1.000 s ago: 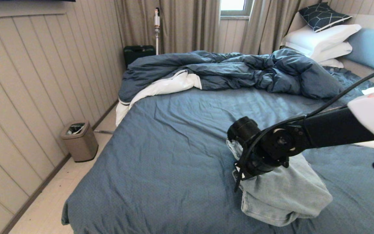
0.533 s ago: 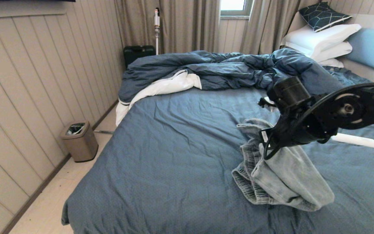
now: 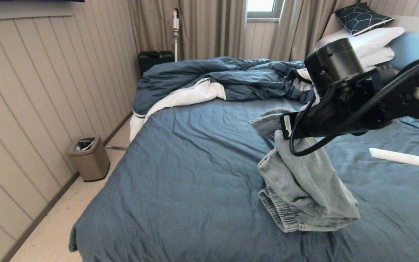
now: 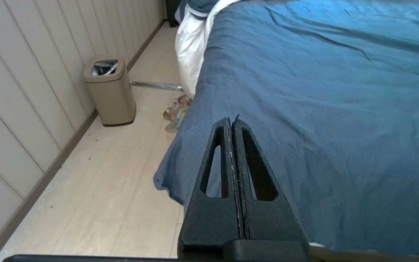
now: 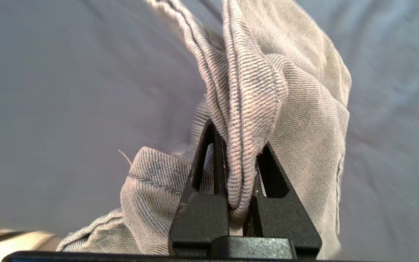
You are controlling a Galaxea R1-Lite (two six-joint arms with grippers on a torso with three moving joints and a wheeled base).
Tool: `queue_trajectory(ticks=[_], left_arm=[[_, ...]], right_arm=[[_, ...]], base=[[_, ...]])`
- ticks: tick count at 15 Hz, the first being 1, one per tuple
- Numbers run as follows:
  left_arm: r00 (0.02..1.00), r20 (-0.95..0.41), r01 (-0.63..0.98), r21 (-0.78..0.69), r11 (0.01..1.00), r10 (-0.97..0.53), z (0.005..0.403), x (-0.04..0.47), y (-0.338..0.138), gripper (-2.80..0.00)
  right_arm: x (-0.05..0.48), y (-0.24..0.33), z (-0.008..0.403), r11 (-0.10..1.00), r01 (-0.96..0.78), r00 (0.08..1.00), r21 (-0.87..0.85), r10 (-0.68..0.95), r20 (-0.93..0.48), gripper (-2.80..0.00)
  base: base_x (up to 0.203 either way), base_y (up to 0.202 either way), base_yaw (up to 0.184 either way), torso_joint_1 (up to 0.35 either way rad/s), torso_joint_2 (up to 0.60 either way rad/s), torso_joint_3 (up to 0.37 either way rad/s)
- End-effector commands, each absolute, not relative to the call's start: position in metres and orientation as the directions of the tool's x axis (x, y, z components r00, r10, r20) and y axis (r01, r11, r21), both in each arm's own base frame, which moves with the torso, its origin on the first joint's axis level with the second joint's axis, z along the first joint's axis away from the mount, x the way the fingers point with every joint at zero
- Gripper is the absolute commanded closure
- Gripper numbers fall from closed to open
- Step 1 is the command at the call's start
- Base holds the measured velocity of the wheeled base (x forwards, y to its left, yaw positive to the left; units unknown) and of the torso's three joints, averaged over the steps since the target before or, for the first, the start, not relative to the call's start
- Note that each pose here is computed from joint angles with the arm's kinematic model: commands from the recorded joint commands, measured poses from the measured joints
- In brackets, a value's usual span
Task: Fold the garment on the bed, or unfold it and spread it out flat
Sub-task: Unford the blue shorts
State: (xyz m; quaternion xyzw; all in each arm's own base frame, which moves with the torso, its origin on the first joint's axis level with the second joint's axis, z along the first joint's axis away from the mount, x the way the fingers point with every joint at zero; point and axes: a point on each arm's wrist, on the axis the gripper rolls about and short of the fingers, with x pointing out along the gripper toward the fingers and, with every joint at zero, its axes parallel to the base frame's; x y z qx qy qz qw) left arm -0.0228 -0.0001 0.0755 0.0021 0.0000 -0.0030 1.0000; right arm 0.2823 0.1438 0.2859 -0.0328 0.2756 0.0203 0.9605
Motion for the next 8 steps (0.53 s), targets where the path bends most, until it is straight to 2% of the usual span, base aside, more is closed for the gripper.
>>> queue_trajectory(ticks=[1, 8], left_arm=[[1.000, -0.002, 0.006, 0.005, 1.000, -0.006, 0.076, -0.023, 0.000, 0.00], [1.000, -0.002, 0.006, 0.005, 1.000, -0.006, 0.076, -0.023, 0.000, 0.00]], right_arm=[[0.268, 0.161, 0.307, 0.993, -0.115, 0.870, -0.012, 0.095, -0.484, 0.00], [0.219, 0.215, 0.357, 0.936, -0.336, 0.851, 0.102, 0.348, -0.392, 0.00]], base=[[0.000, 0.000, 0.000, 0.000, 0.00, 0.000], [0.000, 0.000, 0.000, 0.000, 0.00, 0.000]])
